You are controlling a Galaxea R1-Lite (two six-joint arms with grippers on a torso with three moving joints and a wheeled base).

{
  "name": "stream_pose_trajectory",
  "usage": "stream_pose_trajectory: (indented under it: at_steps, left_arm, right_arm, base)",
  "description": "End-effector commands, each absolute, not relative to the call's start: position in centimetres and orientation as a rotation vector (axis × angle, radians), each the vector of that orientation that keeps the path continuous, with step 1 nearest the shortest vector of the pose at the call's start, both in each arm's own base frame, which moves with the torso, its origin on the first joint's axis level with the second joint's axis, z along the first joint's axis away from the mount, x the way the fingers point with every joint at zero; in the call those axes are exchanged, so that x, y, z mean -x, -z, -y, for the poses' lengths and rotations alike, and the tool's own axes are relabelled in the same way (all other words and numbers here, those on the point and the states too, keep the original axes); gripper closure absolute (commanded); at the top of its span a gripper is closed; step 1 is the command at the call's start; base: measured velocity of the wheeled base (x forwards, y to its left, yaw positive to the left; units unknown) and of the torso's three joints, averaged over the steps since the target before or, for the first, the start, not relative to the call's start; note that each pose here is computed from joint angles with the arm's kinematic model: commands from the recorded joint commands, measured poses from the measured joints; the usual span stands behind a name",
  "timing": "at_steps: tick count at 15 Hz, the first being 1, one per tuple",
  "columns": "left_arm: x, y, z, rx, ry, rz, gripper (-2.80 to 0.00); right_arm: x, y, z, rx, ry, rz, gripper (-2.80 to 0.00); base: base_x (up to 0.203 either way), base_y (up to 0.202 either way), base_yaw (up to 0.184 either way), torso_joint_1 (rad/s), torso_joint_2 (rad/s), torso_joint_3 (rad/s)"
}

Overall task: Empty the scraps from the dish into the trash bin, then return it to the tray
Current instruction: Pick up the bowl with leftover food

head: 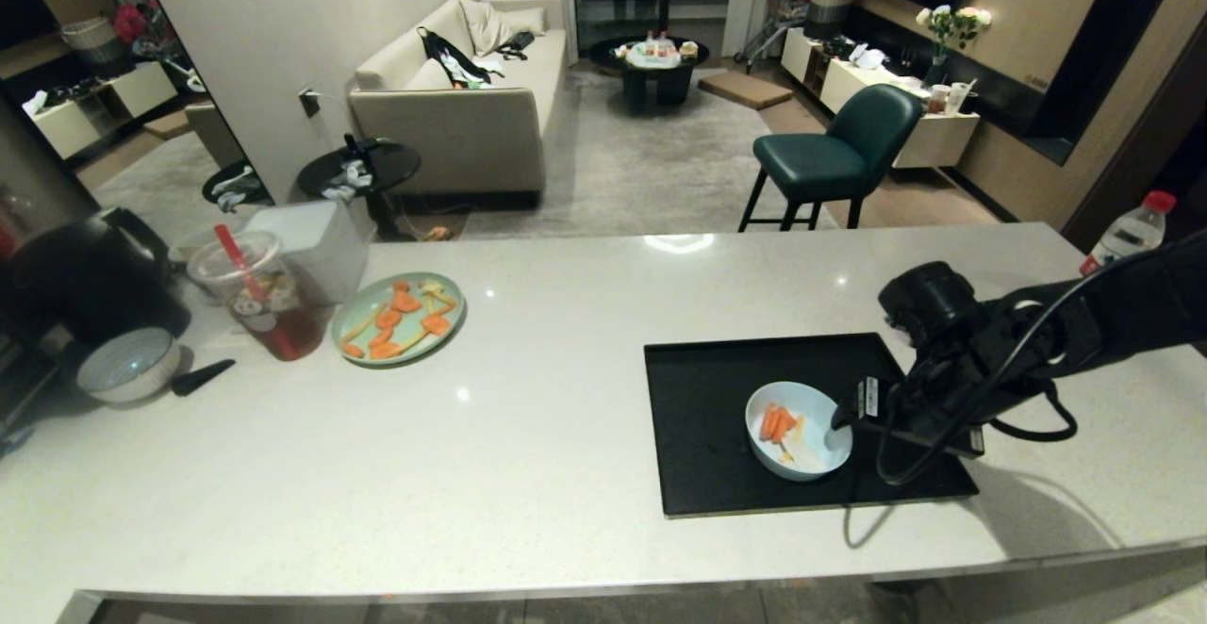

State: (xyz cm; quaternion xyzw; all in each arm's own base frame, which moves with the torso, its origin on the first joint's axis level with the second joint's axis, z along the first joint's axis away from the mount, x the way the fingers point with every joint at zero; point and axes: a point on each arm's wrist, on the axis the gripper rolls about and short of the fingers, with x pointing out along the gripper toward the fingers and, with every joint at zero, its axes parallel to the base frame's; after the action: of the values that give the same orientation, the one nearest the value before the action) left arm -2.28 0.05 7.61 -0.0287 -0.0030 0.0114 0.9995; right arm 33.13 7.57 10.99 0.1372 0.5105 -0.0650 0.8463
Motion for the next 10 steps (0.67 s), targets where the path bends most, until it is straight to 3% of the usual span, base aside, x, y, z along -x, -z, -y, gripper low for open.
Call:
stream_pose_trajectory:
  at_steps: [1, 10]
  left_arm:
    - [2.3, -7.6, -0.1, 0.058, -0.023, 0.005, 0.0]
    - [2.3, -7.6, -0.1, 0.058, -0.022, 0.005, 0.0]
  right_arm:
    - [-33.4, -10.1, -7.6, -0.289, 0.15, -1.101, -2.8]
    - [-34.8, -9.0, -9.5, -0.323, 0.122, -1.055, -2.8]
  base:
    - [0.0, 0.0, 0.0, 0.0, 0.0, 0.0]
    - [0.0, 0.0, 0.0, 0.0, 0.0, 0.0]
